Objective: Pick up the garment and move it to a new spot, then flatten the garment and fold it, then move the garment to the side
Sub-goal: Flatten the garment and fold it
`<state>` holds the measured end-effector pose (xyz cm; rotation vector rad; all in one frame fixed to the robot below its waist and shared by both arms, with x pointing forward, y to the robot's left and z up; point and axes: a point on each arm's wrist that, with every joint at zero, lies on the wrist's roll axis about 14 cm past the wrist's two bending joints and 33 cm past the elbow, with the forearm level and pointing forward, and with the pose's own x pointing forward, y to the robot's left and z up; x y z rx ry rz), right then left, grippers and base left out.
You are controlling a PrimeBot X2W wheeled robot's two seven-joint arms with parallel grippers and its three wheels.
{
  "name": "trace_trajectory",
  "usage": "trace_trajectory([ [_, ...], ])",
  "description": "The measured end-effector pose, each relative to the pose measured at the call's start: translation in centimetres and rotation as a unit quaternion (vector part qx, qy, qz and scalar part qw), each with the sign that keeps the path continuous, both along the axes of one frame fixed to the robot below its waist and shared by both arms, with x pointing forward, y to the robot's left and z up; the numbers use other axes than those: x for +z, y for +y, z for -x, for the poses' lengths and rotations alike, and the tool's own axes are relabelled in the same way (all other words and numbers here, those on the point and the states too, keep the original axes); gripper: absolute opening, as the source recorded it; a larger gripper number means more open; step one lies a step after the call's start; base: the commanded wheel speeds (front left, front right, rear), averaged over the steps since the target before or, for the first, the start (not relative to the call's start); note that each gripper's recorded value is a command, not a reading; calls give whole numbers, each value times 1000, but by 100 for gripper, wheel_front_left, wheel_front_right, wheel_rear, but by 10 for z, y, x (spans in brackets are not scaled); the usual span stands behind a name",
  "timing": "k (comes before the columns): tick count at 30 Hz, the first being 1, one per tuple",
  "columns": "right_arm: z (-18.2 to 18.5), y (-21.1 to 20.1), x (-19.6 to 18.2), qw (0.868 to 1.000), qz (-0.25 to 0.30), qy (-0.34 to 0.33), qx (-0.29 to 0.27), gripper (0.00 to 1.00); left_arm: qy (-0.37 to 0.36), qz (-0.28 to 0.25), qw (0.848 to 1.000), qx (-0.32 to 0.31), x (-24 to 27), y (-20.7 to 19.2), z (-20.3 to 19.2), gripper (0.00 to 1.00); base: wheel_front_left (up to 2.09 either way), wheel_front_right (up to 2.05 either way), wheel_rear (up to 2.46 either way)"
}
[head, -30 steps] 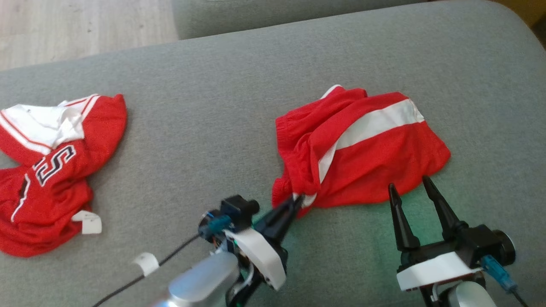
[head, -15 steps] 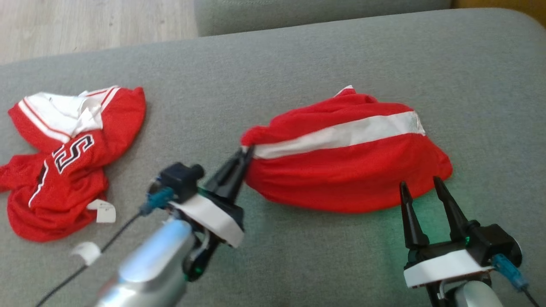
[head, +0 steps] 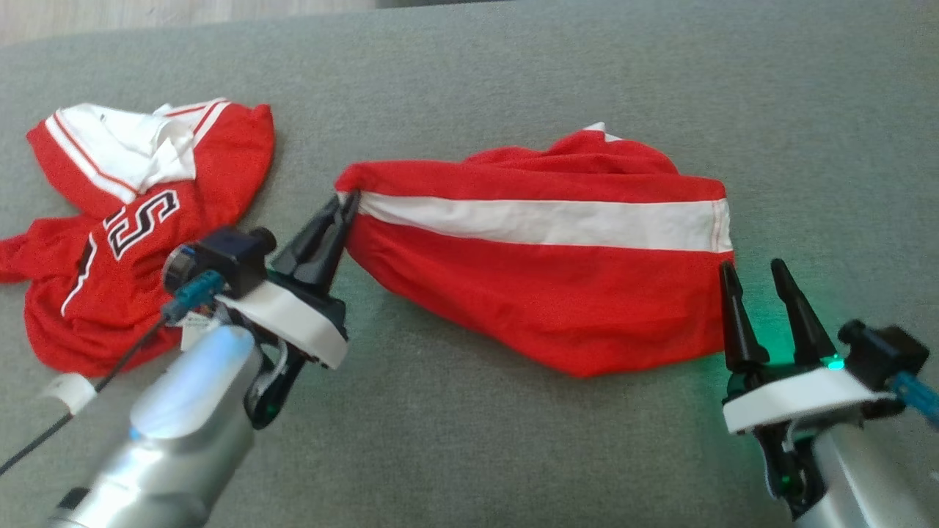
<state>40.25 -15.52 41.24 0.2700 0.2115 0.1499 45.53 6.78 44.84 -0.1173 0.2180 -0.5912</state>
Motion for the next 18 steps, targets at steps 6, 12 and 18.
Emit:
trace_trajectory([
  [6, -9, 25, -11, 996, -56, 38, 58, 100, 4, -23, 999, 26, -8, 23, -8, 0, 0, 0, 0],
  [12, -18, 38, -5, 991, -67, 45, 110, 100, 5, -35, 999, 35, -11, 32, -8, 0, 0, 0, 0],
  [18, -24, 51, 5, 986, -68, 38, 146, 100, -3, -37, 999, 39, -5, 35, -10, 0, 0, 0, 0],
])
